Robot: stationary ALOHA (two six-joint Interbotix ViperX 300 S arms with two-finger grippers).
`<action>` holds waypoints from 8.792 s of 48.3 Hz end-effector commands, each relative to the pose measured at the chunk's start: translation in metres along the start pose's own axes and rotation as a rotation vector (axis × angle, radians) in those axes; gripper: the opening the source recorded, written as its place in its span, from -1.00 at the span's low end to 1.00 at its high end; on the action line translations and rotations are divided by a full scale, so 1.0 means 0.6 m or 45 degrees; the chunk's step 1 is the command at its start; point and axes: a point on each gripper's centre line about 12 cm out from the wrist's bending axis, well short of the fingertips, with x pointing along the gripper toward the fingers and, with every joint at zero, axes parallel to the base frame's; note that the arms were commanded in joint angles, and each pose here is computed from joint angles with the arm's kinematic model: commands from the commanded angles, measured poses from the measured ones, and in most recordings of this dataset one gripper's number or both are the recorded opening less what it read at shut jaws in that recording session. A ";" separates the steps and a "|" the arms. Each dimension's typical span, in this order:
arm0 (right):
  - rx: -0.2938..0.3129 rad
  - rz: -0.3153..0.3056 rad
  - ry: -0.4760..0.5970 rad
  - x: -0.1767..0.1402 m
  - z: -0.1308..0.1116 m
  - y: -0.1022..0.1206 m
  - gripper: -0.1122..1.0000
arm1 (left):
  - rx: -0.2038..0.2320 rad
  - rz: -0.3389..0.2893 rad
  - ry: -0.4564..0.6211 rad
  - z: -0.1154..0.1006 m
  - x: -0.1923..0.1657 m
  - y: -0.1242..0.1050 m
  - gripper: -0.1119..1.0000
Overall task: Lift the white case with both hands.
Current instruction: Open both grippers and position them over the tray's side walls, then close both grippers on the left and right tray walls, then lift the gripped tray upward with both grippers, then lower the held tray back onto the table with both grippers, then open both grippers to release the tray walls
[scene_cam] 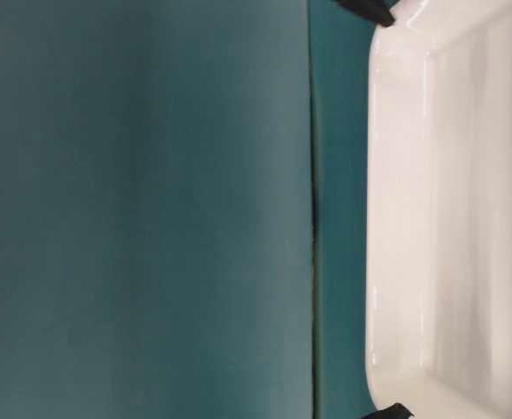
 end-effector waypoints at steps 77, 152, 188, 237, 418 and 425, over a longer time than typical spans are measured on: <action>0.173 -0.046 0.163 -0.054 0.007 0.107 -0.57 | -0.087 0.059 0.041 0.020 -0.043 -0.128 -0.66; 0.116 0.348 0.265 -0.258 0.049 0.333 -0.59 | -0.147 -0.312 -0.026 0.079 -0.203 -0.368 -0.69; 0.114 0.438 0.224 -0.327 0.079 0.394 -0.59 | -0.170 -0.419 -0.067 0.114 -0.266 -0.468 -0.69; 0.093 0.421 0.231 -0.328 0.079 0.403 -0.59 | -0.171 -0.408 -0.071 0.117 -0.258 -0.471 -0.70; -0.078 -0.530 0.215 0.005 -0.002 -0.036 -0.52 | -0.181 0.613 0.104 -0.007 -0.003 0.043 -0.72; -0.075 -0.516 0.217 0.002 -0.002 -0.031 -0.01 | -0.177 0.601 0.102 -0.006 -0.002 0.041 -0.59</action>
